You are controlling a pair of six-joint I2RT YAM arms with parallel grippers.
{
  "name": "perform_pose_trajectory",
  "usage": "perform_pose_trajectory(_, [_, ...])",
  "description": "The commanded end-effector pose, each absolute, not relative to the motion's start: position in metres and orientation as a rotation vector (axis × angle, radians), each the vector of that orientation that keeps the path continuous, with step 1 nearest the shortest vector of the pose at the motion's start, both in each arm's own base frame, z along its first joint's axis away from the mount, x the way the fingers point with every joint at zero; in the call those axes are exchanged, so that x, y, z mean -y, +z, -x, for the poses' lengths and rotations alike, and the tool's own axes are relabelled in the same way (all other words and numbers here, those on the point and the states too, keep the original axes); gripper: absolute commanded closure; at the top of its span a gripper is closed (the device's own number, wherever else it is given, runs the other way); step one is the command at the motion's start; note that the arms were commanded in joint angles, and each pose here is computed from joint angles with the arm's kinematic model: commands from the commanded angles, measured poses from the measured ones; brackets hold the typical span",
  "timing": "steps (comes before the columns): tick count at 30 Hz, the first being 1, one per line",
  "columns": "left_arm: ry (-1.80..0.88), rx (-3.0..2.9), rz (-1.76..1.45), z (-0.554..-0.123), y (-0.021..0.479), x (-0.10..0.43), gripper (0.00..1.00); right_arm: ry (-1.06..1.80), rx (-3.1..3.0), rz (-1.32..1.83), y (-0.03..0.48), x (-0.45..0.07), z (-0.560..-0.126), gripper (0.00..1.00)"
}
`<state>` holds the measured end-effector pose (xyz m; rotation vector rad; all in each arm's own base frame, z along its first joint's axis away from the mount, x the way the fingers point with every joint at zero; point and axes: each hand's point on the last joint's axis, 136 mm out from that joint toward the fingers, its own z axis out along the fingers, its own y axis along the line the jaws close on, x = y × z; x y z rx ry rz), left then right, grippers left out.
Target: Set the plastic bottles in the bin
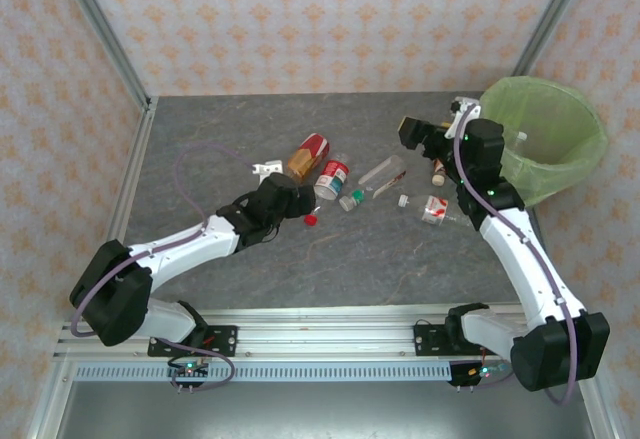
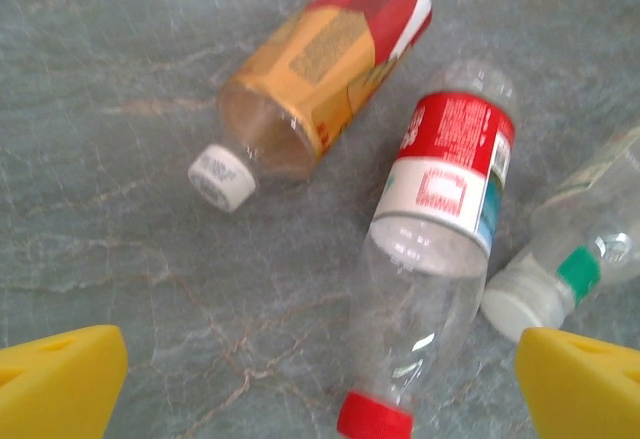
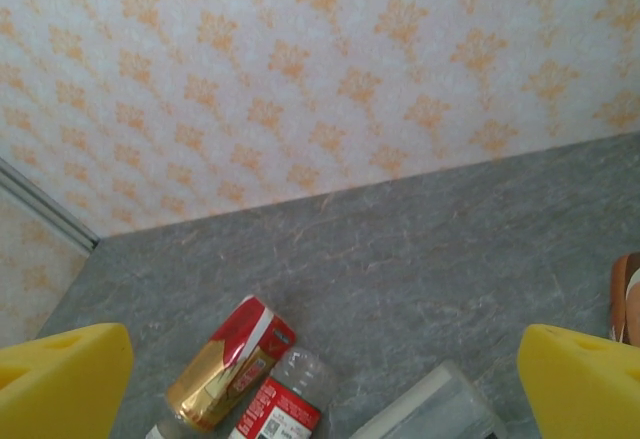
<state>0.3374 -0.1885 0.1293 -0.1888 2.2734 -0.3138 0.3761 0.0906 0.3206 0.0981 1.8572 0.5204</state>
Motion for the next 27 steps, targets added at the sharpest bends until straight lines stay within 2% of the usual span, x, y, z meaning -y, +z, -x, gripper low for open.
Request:
perform_pose_trajectory(1, [-0.368, -2.345, 0.054, -0.323, 0.114, 0.202, 0.0, 0.556, -1.791, -0.144, 0.333, -0.089, -0.372, 0.01])
perform_pose_trajectory(7, [-0.316, -2.4, -0.223, -0.312, 0.092, 0.225, 0.02, 0.642, -1.748, -0.174, 0.323, -0.096, -0.372, 0.01])
perform_pose_trajectory(11, [-0.251, -2.45, -0.343, -0.315, 0.072, 0.241, 0.1, 0.654, -1.77, -0.161, 0.326, -0.099, -0.371, 0.01])
perform_pose_trajectory(18, [-0.137, -2.425, -0.346, -0.329, 0.053, 0.246, 0.13, 0.617, -1.768, -0.194, 0.325, -0.091, -0.366, 0.01])
perform_pose_trajectory(27, [-0.119, -2.423, -0.38, -0.342, 0.041, 0.259, 0.21, 0.586, -1.748, -0.212, 0.327, -0.084, -0.364, 0.01])
